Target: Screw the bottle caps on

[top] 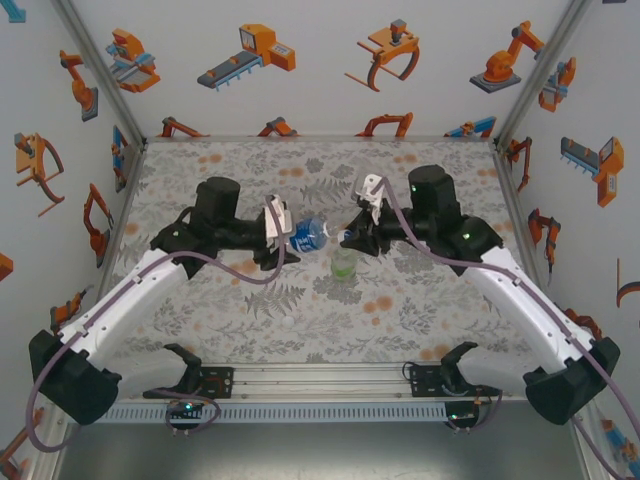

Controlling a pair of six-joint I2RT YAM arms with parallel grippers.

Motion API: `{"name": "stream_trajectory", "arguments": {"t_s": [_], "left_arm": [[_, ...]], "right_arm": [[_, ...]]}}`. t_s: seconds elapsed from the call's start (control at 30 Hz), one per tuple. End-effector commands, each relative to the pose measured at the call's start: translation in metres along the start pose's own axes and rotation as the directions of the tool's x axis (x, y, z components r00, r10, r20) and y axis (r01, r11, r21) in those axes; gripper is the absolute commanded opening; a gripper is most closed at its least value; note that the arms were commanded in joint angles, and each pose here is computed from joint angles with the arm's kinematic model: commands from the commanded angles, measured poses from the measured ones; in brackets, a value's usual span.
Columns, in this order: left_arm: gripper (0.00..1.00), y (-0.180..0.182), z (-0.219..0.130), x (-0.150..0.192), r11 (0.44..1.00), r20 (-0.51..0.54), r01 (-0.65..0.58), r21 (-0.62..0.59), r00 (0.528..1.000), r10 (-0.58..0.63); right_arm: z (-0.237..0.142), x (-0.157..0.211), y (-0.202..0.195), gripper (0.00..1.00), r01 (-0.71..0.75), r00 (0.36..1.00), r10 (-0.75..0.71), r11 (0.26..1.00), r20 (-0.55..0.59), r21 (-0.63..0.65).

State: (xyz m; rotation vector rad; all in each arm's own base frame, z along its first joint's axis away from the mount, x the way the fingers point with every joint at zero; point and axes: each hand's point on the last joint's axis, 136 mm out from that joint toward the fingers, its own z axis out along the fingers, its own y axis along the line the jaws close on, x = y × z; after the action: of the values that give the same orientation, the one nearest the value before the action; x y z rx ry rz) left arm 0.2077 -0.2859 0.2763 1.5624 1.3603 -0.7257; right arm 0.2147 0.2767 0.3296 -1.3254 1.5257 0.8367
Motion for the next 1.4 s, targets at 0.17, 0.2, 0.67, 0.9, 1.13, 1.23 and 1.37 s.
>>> {"name": "stream_trajectory", "arguments": {"t_s": [0.17,0.2,0.67,0.9,1.13,1.23,1.37], "left_arm": [[0.0,-0.018,-0.015,-0.029,0.988,0.065,-0.155,0.024,0.986,0.154],[0.0,-0.019,-0.016,-0.03,0.986,0.067,-0.164,0.023,0.984,0.163],[0.0,-0.026,-0.018,-0.038,0.983,0.093,-0.178,0.038,0.98,0.174],[0.0,-0.027,-0.019,-0.042,0.983,0.104,-0.183,0.033,0.978,0.179],[0.0,-0.025,-0.02,-0.041,0.983,0.102,-0.182,0.014,0.978,0.18],[0.0,-0.025,-0.02,-0.041,0.984,0.104,-0.179,0.016,0.979,0.177],[0.0,-0.025,-0.019,-0.04,0.985,0.102,-0.174,0.017,0.98,0.172]], "right_arm": [[-0.024,-0.027,0.026,0.13,0.178,0.978,-0.175,0.984,0.109,-0.017],[-0.026,-0.03,0.029,0.12,0.194,0.974,-0.19,0.981,0.122,-0.021],[-0.033,-0.061,0.054,0.11,0.289,0.928,-0.258,0.954,0.268,-0.08],[-0.03,-0.055,0.042,0.06,0.273,0.936,-0.263,0.962,0.232,-0.011],[-0.039,-0.058,0.04,0.02,0.296,0.927,-0.3,0.954,0.225,0.054],[-0.041,-0.063,0.047,0.02,0.309,0.917,-0.305,0.951,0.259,0.024],[-0.042,-0.069,0.056,0.03,0.328,0.904,-0.306,0.944,0.299,-0.024]]}}
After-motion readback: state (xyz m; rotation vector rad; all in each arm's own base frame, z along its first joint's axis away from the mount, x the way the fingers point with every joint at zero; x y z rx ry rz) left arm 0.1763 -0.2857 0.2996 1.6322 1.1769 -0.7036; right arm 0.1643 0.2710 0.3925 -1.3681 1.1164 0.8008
